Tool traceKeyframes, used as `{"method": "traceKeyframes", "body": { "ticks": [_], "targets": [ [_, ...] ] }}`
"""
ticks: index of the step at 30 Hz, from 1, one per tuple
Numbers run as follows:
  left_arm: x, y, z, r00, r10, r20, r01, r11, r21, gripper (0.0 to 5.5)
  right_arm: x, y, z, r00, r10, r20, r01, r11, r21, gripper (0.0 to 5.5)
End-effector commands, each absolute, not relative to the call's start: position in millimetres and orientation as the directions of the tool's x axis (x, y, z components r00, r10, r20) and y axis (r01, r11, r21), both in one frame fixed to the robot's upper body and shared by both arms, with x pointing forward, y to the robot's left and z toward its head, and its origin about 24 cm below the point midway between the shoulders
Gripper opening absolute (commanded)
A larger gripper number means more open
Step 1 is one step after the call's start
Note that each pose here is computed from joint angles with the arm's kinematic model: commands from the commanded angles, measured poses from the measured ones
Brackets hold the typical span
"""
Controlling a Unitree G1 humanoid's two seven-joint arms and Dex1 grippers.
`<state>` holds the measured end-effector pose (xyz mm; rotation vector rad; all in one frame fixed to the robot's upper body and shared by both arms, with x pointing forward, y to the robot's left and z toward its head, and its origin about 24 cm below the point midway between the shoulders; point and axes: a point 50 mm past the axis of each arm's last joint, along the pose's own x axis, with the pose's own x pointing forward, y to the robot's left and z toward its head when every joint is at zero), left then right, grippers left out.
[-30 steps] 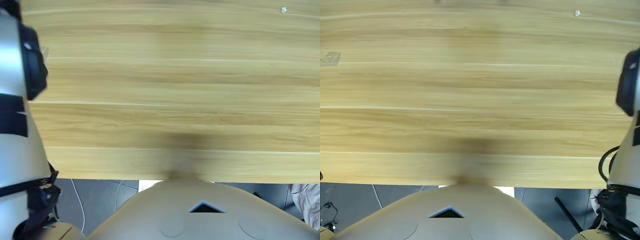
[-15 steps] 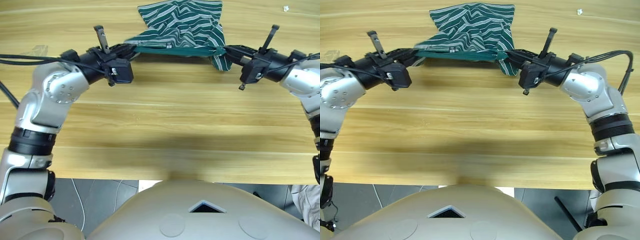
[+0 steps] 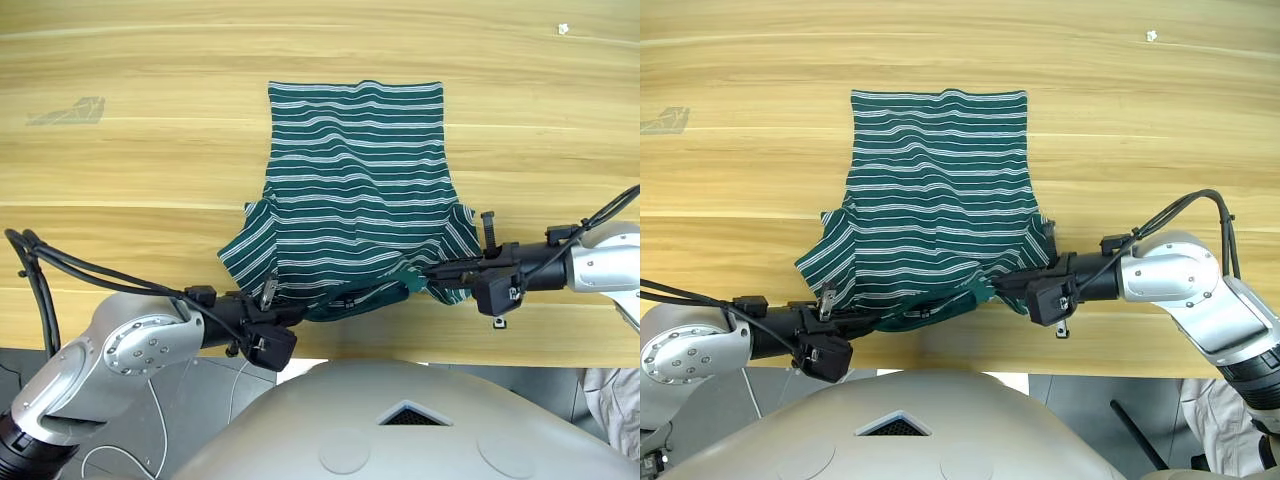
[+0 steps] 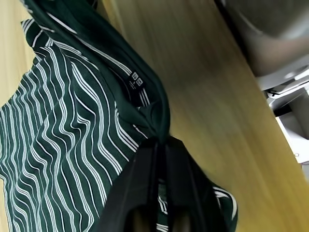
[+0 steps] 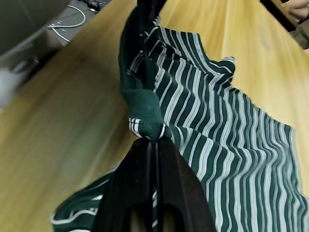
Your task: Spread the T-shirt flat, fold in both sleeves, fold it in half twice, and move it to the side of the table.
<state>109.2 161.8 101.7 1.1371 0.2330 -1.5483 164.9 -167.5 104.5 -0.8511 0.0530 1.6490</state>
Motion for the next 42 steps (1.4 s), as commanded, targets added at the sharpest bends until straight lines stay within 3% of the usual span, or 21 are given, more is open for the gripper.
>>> {"method": "traceKeyframes", "body": {
  "ticks": [1,13,16,19,21,24,26,29,35,42],
  "targets": [
    [107.6,165.9,102.4,0.110,-0.618,-0.779,0.842,-0.359,0.404,0.86,164.5,-173.4,106.1,-0.032,0.813,-0.581,-0.894,-0.284,-0.348,0.00],
    [91.8,161.9,109.5,-0.005,-0.675,-0.738,0.885,-0.346,0.312,2.63,141.0,-178.1,108.0,-0.235,0.820,-0.522,-0.952,-0.302,-0.046,2.15],
    [91.8,169.6,109.7,-0.015,-0.673,-0.740,0.917,-0.304,0.258,3.00,151.6,-189.5,95.2,-0.151,0.767,-0.623,-0.961,-0.262,-0.090,2.58],
    [104.0,178.9,116.3,0.087,-0.722,-0.687,0.944,-0.160,0.288,3.44,165.3,-196.2,94.5,-0.020,0.758,-0.652,-0.962,-0.193,-0.195,3.07],
    [126.2,190.9,124.3,0.271,-0.761,-0.589,0.928,0.044,0.370,3.71,170.4,-203.7,94.3,0.040,0.738,-0.673,-0.959,-0.160,-0.232,3.12],
    [157.3,212.2,125.7,0.515,-0.718,-0.468,0.837,0.304,0.455,3.87,175.6,-211.6,92.4,0.088,0.713,-0.696,-0.957,-0.134,-0.259,3.12],
    [169.3,222.7,111.9,0.584,-0.640,-0.500,0.796,0.329,0.508,3.87,180.6,-213.6,86.2,0.110,0.687,-0.718,-0.952,-0.135,-0.274,3.12],
    [179.1,223.5,88.4,0.590,-0.577,-0.565,0.788,0.260,0.558,3.87,184.6,-216.1,74.8,0.132,0.649,-0.749,-0.949,-0.135,-0.284,3.12],
    [178.5,204.7,55.8,0.550,-0.595,-0.586,0.807,0.196,0.557,3.87,201.2,-217.0,56.1,0.191,0.591,-0.784,-0.917,-0.177,-0.357,3.12],
    [169.0,211.4,49.3,0.547,-0.577,-0.607,0.815,0.201,0.544,3.87,198.6,-245.1,44.9,0.185,0.481,-0.857,-0.929,-0.199,-0.312,3.12]
  ]
}}
